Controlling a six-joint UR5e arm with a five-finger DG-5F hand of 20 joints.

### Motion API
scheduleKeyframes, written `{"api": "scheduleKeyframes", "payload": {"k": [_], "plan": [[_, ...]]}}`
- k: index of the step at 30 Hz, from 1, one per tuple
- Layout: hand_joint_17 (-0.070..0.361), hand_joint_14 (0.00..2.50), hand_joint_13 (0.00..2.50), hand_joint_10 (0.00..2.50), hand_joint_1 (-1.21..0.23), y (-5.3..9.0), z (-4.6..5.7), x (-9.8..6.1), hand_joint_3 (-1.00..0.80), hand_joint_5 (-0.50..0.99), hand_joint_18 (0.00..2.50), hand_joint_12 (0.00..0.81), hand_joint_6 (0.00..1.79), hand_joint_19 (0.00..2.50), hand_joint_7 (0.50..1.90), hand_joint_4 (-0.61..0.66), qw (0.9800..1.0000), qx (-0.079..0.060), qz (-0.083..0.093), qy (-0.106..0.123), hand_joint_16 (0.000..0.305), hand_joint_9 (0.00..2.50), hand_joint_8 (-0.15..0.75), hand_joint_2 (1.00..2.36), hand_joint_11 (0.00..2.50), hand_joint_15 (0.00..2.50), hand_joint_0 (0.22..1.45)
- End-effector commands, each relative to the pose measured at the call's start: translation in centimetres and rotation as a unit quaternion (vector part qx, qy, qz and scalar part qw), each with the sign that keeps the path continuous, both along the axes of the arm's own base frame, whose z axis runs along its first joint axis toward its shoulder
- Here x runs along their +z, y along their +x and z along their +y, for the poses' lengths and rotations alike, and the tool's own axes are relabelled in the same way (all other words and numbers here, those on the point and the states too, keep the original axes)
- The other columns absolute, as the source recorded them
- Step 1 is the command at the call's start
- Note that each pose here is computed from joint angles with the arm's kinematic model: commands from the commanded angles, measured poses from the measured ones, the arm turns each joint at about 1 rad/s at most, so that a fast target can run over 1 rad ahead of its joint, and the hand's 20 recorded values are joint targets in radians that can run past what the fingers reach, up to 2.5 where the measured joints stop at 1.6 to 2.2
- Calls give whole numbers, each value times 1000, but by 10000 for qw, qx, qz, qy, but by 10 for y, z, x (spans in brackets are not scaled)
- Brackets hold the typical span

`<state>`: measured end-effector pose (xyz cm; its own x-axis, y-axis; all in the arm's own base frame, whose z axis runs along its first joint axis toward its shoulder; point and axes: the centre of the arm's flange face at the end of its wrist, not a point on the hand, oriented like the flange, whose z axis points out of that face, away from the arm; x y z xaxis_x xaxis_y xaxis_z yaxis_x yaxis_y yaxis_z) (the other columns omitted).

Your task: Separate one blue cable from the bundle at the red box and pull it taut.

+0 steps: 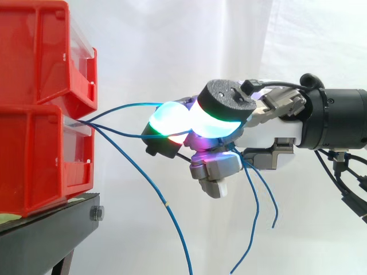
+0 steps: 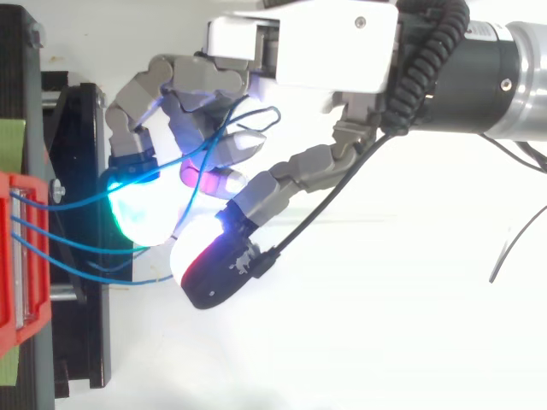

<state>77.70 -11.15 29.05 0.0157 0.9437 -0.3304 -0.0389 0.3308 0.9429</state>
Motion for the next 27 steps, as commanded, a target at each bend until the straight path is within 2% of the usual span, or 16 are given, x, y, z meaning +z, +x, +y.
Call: {"api": "scheduleKeyframes", "payload": {"k": [1, 4, 5, 7, 10, 14, 16, 19, 24, 27], "plan": [[96, 8, 1077, 2279, -953, 0, -1, 1, -500, -190, 910, 351, 925, 863, 966, 100, 9999, -30, -14, 160, 42, 584, 307, 1000, 1463, 1558, 566], [102, 14, 1042, 2171, -869, 0, -2, 1, -500, -178, 902, 374, 918, 845, 981, 111, 9997, -73, -15, 216, 45, 669, 321, 1000, 1484, 1380, 530], [100, 17, 1027, 2109, -791, 0, -2, -1, -500, -172, 898, 367, 912, 836, 985, 102, 9997, -73, -7, 216, 45, 709, 314, 1000, 1467, 1325, 536], [95, 20, 1011, 1856, -695, 0, -1, -1, -500, -161, 882, 354, 898, 841, 1018, 74, 9998, -66, -7, 208, 42, 813, 286, 1000, 1561, 1211, 586], [93, 26, 972, 1701, -740, 0, 0, -3, -500, -155, 880, 355, 894, 851, 1041, 31, 9998, -59, 9, 207, 41, 880, 268, 1000, 1559, 1097, 661], [95, 26, 916, 1373, -863, -6, 4, -21, -476, -158, 883, 365, 899, 829, 1123, -31, 9997, -69, 139, 210, 42, 919, 271, 1003, 1601, 1024, 729], [95, 25, 895, 1377, -903, -7, 5, -26, -446, -171, 879, 362, 922, 817, 1121, -64, 9996, -99, 115, 228, 42, 881, 270, 1005, 1596, 990, 768], [90, 25, 882, 1470, -925, -5, 6, -24, -425, -192, 845, 348, 943, 792, 1079, -25, 9996, -142, 14, 243, 40, 820, 265, 1007, 1508, 975, 815], [78, 23, 886, 1604, -915, -6, 6, -25, -430, -204, 825, 321, 948, 777, 1006, 15, 9996, -142, 37, 242, 35, 763, 248, 1006, 1403, 984, 845], [61, 22, 883, 1689, -913, -6, 6, -26, -412, -219, 822, 274, 948, 738, 953, 26, 9996, -143, 45, 241, 27, 720, 232, 1008, 1321, 945, 856]]}}
